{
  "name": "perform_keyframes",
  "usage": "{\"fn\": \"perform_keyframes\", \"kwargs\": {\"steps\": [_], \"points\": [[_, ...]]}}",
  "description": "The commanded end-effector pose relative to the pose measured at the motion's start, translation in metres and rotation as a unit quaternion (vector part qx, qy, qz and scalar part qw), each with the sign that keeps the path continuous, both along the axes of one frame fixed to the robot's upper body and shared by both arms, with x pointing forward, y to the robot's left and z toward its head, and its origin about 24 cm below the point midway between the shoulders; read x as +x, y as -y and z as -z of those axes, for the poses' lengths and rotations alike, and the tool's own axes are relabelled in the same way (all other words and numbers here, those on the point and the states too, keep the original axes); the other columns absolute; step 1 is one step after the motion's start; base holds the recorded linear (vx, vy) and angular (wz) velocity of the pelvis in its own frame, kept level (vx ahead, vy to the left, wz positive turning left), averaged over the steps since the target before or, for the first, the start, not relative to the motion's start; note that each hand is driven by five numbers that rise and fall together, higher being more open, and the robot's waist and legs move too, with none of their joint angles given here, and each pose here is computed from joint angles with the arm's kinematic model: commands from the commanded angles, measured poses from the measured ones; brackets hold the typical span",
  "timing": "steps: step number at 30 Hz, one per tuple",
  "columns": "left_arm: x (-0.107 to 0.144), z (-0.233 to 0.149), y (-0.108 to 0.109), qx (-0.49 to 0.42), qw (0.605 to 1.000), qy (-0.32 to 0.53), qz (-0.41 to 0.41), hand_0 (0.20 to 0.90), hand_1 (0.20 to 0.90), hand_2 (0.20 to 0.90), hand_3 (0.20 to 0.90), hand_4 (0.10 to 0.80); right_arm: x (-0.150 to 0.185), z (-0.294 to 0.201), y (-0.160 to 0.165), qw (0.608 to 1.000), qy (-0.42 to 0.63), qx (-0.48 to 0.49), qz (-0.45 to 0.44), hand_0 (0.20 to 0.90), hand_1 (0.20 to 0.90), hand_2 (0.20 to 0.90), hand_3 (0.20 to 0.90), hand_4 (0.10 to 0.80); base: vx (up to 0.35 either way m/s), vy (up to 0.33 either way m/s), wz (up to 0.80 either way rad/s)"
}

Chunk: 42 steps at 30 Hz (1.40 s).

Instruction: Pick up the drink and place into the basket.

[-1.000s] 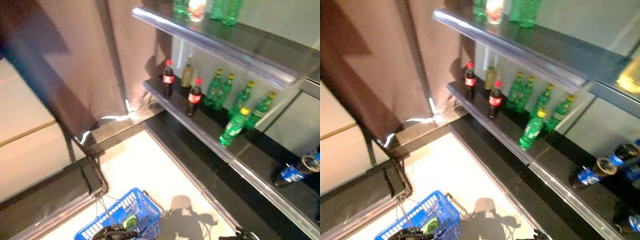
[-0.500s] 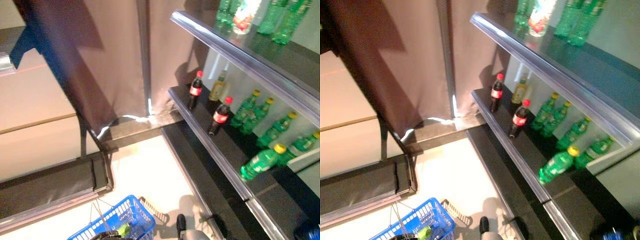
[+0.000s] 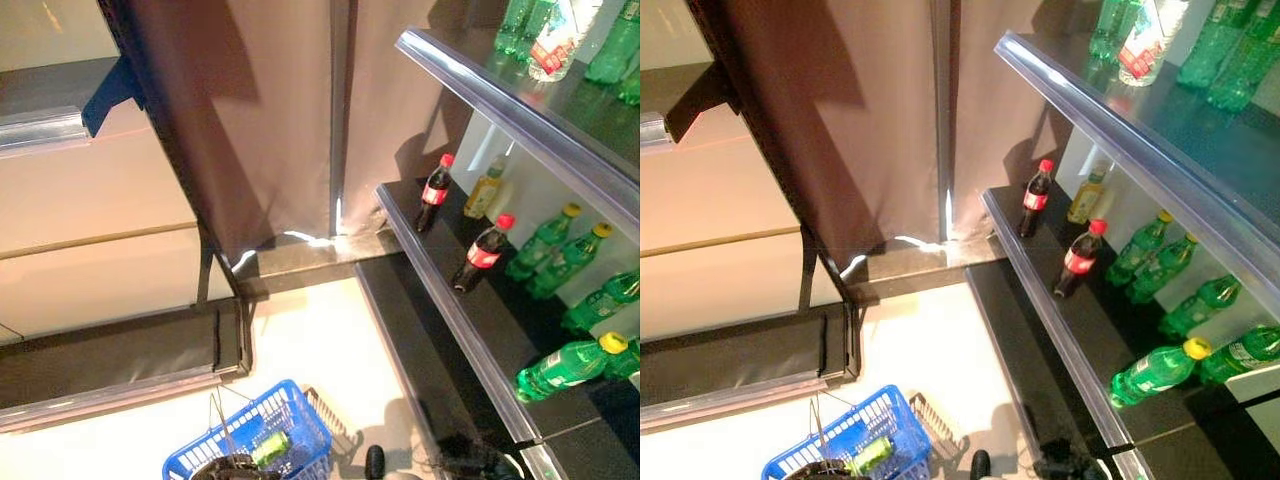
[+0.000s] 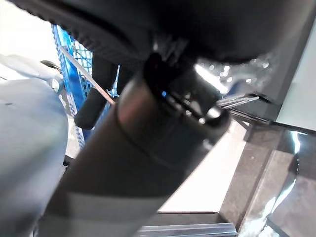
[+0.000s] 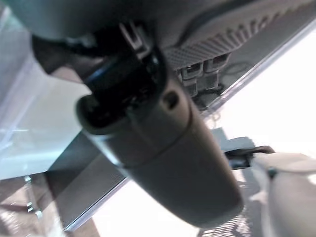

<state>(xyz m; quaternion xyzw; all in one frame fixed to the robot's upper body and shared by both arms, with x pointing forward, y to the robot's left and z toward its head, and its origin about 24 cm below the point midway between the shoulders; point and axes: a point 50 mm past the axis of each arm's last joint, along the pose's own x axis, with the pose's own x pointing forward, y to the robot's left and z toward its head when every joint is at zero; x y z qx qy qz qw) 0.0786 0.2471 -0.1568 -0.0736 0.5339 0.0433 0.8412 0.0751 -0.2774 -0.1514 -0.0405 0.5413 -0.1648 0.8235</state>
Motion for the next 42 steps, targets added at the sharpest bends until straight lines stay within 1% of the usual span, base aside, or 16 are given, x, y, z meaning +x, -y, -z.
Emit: {"fn": "perform_keyframes", "kwargs": {"steps": [1,8,9,12,16,20,24,28,30,31,34,42], "points": [[0.048,-0.021,-0.012,-0.005,0.993,0.115,-0.001,0.300,0.300,0.300,0.200,0.100,-0.004,-0.002,0.008,1.000,-0.005,-0.014,0.012,0.900,0.900,0.900,0.900,0.800,0.043,-0.063,0.02],[0.055,-0.023,-0.013,0.005,0.992,0.123,-0.008,0.300,0.300,0.300,0.200,0.100,0.003,-0.003,0.009,1.000,0.005,-0.014,0.010,0.900,0.900,0.900,0.900,0.800,-0.016,-0.116,0.06],[0.061,-0.025,-0.012,0.006,0.991,0.132,-0.012,0.300,0.300,0.300,0.200,0.100,0.010,-0.006,0.012,1.000,0.012,-0.020,0.006,0.900,0.900,0.900,0.900,0.800,-0.043,-0.178,0.33],[0.062,-0.025,-0.013,0.006,0.991,0.131,-0.016,0.300,0.300,0.300,0.200,0.100,0.012,-0.009,0.018,1.000,0.015,-0.026,0.008,0.900,0.900,0.900,0.900,0.800,0.048,-0.127,0.15],[0.055,-0.022,-0.013,0.002,0.992,0.123,-0.024,0.300,0.300,0.300,0.200,0.100,0.014,-0.010,0.020,0.999,0.012,-0.031,-0.001,0.900,0.900,0.900,0.900,0.800,0.266,0.086,0.14],[0.053,-0.021,-0.012,0.000,0.992,0.122,-0.029,0.300,0.300,0.300,0.200,0.100,0.014,-0.010,0.020,0.999,0.008,-0.034,-0.005,0.900,0.900,0.900,0.900,0.800,0.220,0.062,0.32],[0.051,-0.020,-0.008,-0.013,0.992,0.120,-0.027,0.300,0.300,0.300,0.200,0.100,0.006,-0.008,0.020,0.999,0.004,-0.036,-0.005,0.900,0.900,0.900,0.900,0.800,0.414,0.176,-0.07],[0.051,-0.019,-0.007,-0.012,0.993,0.119,-0.024,0.300,0.300,0.300,0.200,0.100,0.000,-0.006,0.017,0.999,0.002,-0.034,0.002,0.900,0.900,0.900,0.900,0.800,0.253,0.116,-0.17],[0.054,-0.021,-0.008,-0.015,0.991,0.128,-0.025,0.300,0.300,0.300,0.200,0.100,-0.005,-0.005,0.015,1.000,0.001,-0.029,0.004,0.900,0.900,0.900,0.900,0.800,0.271,0.145,-0.13],[0.062,-0.025,-0.009,-0.022,0.989,0.146,-0.026,0.300,0.300,0.300,0.200,0.100,-0.003,-0.004,0.011,1.000,0.006,-0.026,-0.008,0.900,0.900,0.900,0.900,0.800,0.177,0.106,-0.05],[0.067,-0.028,-0.011,-0.021,0.988,0.153,-0.019,0.300,0.300,0.300,0.200,0.100,0.000,-0.003,0.008,1.000,0.010,-0.023,0.001,0.900,0.900,0.900,0.900,0.800,0.162,0.098,0.10],[0.073,-0.031,-0.013,-0.004,0.990,0.143,0.009,0.300,0.300,0.300,0.200,0.100,0.014,-0.003,-0.004,0.999,0.034,-0.005,0.006,0.900,0.900,0.900,0.900,0.800,0.094,0.098,0.16]]}}
